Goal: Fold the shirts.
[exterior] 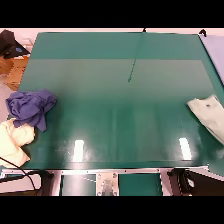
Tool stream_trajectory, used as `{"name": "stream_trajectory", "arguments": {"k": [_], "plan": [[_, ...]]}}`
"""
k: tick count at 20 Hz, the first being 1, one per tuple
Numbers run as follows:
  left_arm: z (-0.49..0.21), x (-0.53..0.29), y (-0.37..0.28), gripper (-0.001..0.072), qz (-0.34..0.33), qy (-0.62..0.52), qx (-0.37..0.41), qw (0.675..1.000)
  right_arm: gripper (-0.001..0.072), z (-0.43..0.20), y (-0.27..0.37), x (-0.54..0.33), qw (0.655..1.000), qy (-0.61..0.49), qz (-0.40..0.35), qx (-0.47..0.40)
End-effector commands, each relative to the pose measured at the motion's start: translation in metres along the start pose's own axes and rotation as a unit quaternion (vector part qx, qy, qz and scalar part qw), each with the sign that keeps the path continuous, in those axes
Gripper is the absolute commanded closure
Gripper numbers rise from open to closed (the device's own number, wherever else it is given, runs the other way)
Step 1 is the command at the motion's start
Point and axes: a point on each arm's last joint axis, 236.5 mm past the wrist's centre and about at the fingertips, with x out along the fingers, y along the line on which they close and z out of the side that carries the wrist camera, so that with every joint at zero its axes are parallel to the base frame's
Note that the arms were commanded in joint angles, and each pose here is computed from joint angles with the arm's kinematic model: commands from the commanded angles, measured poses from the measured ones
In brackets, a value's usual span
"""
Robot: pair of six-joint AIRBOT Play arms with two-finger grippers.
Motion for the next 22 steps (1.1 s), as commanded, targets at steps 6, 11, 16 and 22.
{"name": "stream_trajectory", "arguments": {"k": [6, 11, 16, 22], "plan": [[-0.004, 0.0, -0.001, 0.0686, -0.002, 0.008, 0.011, 1.0, 0.0695, -0.029, -0.074, 0.004, 0.995, -0.044, -0.05, 0.077], [-0.004, 0.0, -0.001, 0.0686, -0.002, 0.008, 0.011, 1.0, 0.0349, -0.025, -0.07, -0.024, 0.995, -0.01, -0.082, 0.048], [-0.002, 0.0, -0.001, 0.0686, -0.002, 0.003, 0.012, 1.0, 0.0352, 0.009, -0.061, -0.107, 0.98, -0.027, -0.175, 0.095], [0.009, 0.0, -0.004, 0.0686, -0.008, -0.02, 0.015, 1.0, 0.0695, 0.008, 0.196, -0.078, 0.976, -0.079, 0.06, -0.192]]}}
